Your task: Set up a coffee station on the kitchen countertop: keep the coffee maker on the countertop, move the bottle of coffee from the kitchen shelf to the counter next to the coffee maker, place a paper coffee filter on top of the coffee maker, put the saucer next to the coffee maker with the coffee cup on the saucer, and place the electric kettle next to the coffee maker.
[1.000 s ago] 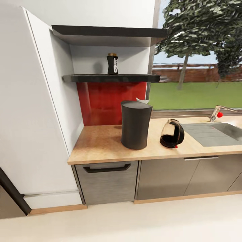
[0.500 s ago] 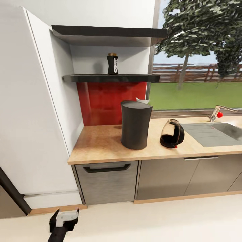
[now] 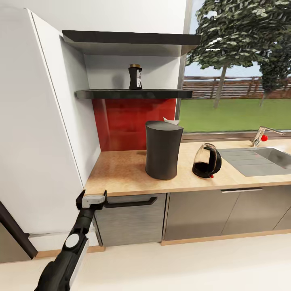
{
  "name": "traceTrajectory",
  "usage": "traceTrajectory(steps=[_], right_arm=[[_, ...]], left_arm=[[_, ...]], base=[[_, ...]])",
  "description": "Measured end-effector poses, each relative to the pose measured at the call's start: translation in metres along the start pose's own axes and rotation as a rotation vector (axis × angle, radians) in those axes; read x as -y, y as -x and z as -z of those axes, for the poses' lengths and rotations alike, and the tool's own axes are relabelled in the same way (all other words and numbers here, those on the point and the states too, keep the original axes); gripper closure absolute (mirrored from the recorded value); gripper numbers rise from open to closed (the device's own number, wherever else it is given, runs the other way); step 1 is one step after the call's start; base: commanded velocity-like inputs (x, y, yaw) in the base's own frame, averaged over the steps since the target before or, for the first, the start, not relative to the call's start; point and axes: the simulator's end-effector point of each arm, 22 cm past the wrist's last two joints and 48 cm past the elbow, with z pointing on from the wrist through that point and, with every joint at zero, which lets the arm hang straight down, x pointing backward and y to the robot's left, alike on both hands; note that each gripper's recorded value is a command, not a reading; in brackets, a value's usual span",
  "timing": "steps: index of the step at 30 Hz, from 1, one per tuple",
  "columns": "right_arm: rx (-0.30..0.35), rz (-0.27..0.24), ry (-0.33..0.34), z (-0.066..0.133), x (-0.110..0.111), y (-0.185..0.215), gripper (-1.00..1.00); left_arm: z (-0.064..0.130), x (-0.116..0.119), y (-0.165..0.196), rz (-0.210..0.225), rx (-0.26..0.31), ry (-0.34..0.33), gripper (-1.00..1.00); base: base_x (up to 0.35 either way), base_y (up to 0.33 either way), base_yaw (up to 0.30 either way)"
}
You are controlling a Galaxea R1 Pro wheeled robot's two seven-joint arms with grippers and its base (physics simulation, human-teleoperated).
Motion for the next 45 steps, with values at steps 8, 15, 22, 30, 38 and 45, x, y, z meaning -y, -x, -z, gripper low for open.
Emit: traceTrajectory(steps=[8, 15, 22, 30, 38, 45], right_arm=[[0.002, -0.004, -0.001, 0.000, 0.000, 0.001, -1.00], [0.002, -0.004, -0.001, 0.000, 0.001, 0.001, -1.00], [0.003, -0.004, -0.001, 0.000, 0.001, 0.001, -1.00], [0.003, -0.002, 0.000, 0.000, 0.000, 0.001, -1.00], [0.003, -0.002, 0.001, 0.000, -0.001, 0.001, -1.00], [0.002, 0.000, 0.000, 0.000, 0.000, 0.000, -1.00]], left_arm=[[-0.029, 0.033, 0.067, 0.020, 0.069, -0.047, -1.00], [-0.056, 0.042, 0.135, 0.048, 0.114, -0.049, -1.00], [-0.099, 0.067, 0.246, 0.057, 0.178, -0.083, -1.00], [-0.147, 0.093, 0.400, 0.025, 0.244, -0.113, -1.00], [-0.187, 0.102, 0.487, 0.037, 0.230, -0.133, -1.00], [-0.214, 0.092, 0.523, 0.042, 0.154, -0.105, -1.00]], base=[[0.000, 0.000, 0.000], [0.000, 0.000, 0.000], [0.000, 0.000, 0.000], [0.000, 0.000, 0.000], [0.000, 0.000, 0.000], [0.000, 0.000, 0.000]])
